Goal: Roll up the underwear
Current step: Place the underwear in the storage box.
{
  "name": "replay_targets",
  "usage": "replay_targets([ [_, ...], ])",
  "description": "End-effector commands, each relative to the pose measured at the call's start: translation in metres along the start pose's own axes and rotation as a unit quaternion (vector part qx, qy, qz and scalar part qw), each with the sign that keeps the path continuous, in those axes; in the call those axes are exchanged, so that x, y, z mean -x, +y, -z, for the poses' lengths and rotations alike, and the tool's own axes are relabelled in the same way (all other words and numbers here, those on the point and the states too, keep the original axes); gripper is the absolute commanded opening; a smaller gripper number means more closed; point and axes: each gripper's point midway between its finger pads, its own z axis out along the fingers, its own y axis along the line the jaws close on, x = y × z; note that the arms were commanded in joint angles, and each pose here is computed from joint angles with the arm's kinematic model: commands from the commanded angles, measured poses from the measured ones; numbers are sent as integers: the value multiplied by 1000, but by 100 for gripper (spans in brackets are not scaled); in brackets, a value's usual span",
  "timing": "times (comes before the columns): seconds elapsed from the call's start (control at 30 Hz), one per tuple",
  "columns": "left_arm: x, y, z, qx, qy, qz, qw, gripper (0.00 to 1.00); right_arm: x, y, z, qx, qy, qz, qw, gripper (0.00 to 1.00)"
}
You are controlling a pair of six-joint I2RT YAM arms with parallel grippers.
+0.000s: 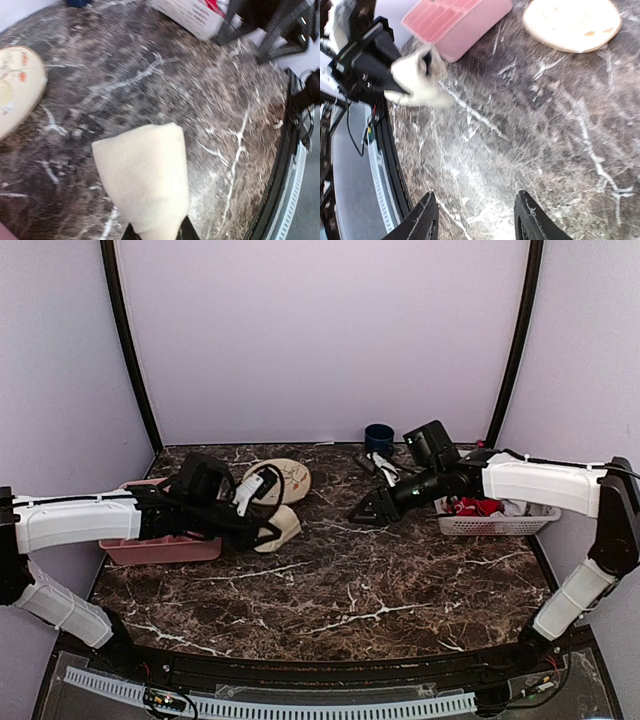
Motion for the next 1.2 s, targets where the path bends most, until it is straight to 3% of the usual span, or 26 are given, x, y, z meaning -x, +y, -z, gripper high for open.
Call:
replay_targets([
  [0.0,36,61,50,77,-35,82,993,0,45,0,41,-61,-57,30,996,53],
  [0.2,45,163,116,242,-28,139,960,0,78,-10,85,-123,-113,28,986,69],
  [0.37,19,231,159,327,-7,203,923,0,108,-15,121,-156,-169,31,973,99],
  [0.47,-3,263,177,351,9,241,905,0,118,-21,139,-168,-197,23,966,100],
  [0.67,-39,311,199,419,54,253,870,0,120,-31,163,-141,-241,-14,960,99],
  [1.17,-86,377,200,460,125,278,834,0,117,-48,180,-90,-265,-44,959,99],
])
